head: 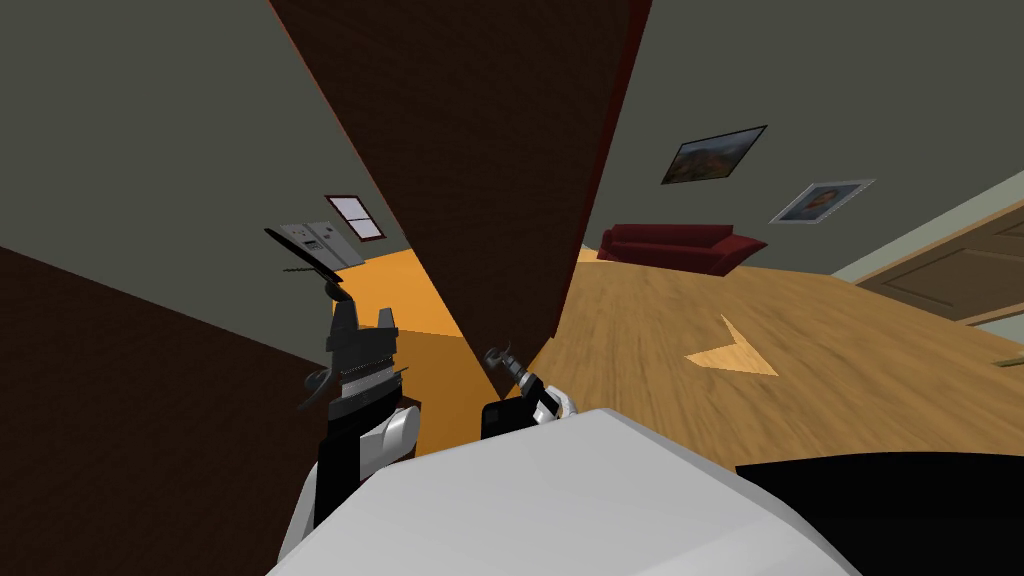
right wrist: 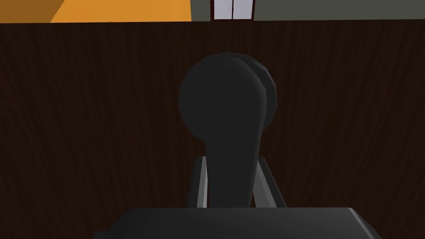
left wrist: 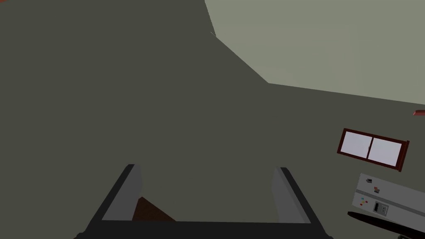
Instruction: Push the door open
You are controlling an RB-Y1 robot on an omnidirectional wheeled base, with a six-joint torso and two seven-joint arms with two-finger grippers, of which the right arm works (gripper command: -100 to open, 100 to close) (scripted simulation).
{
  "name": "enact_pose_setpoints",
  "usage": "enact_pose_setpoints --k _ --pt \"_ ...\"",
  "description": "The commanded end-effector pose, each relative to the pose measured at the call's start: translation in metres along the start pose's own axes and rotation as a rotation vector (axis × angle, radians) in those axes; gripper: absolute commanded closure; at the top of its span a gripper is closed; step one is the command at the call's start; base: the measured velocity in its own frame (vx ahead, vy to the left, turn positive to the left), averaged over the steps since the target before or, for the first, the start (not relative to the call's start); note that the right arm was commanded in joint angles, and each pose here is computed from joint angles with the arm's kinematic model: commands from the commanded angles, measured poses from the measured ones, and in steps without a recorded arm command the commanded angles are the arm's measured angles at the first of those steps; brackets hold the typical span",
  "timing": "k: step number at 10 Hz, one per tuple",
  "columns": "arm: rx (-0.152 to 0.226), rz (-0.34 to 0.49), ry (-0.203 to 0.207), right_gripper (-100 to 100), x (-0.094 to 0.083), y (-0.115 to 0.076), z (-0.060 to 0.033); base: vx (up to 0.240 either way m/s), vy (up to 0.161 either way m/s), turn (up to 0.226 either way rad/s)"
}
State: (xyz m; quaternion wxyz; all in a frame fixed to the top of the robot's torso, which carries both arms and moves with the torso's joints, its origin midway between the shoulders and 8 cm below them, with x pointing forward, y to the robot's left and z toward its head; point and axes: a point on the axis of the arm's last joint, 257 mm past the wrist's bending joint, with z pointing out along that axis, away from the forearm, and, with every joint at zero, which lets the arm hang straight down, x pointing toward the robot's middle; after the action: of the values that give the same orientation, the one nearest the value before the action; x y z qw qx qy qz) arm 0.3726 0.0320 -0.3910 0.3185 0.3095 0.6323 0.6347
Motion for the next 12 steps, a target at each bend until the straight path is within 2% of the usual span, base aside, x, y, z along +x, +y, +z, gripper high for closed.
enact_pose_setpoints --k 1,4,5,7,12 --pt "0.005 0.0 0.0 100 0.0 -0.002 -0.0016 -0.017 -0.015 0.005" --pt "0.005 0.0 0.0 100 0.0 -0.002 -0.0016 -0.007 -0.005 -0.003" --pt "0.015 -0.01 -0.024 100 -0.013 -0.006 -0.0041 0.048 0.083 -0.053" --pt "0.017 -0.014 -0.037 100 -0.02 -0.006 -0.0049 0.1 0.144 -0.037" --pt "0.026 -0.035 -0.122 100 -0.06 -0.009 -0.0087 0.138 0.175 -0.054"
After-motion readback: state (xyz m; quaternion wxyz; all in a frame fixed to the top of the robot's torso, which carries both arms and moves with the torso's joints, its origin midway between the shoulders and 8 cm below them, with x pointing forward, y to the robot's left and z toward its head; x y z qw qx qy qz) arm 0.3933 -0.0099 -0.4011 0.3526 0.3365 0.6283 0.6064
